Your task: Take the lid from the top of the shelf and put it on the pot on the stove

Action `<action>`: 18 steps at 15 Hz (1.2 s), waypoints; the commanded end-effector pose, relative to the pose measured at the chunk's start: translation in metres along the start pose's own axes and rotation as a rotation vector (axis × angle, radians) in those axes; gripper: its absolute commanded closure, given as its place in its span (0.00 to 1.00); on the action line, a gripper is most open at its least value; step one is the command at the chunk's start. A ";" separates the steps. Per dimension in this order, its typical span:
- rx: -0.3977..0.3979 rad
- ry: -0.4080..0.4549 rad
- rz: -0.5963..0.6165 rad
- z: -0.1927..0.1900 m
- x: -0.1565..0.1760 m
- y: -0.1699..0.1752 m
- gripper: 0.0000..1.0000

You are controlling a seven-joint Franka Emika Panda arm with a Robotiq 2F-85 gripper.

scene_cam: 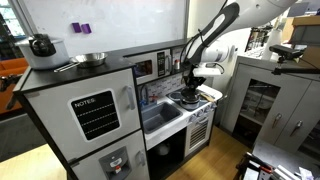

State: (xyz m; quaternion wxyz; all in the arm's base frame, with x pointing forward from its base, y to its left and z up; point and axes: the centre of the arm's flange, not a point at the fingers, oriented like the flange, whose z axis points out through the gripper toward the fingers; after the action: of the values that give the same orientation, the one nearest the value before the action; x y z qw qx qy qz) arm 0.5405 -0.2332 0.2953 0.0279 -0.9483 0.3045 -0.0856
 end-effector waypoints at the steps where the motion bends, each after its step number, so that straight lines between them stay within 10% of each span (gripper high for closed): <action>1: 0.014 0.010 -0.024 0.004 0.015 -0.001 0.92; 18: 0.033 -0.013 -0.022 0.011 0.006 -0.007 0.92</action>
State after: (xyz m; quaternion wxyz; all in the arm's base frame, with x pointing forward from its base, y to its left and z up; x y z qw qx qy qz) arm 0.5565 -0.2328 0.2860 0.0270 -0.9518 0.2935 -0.0847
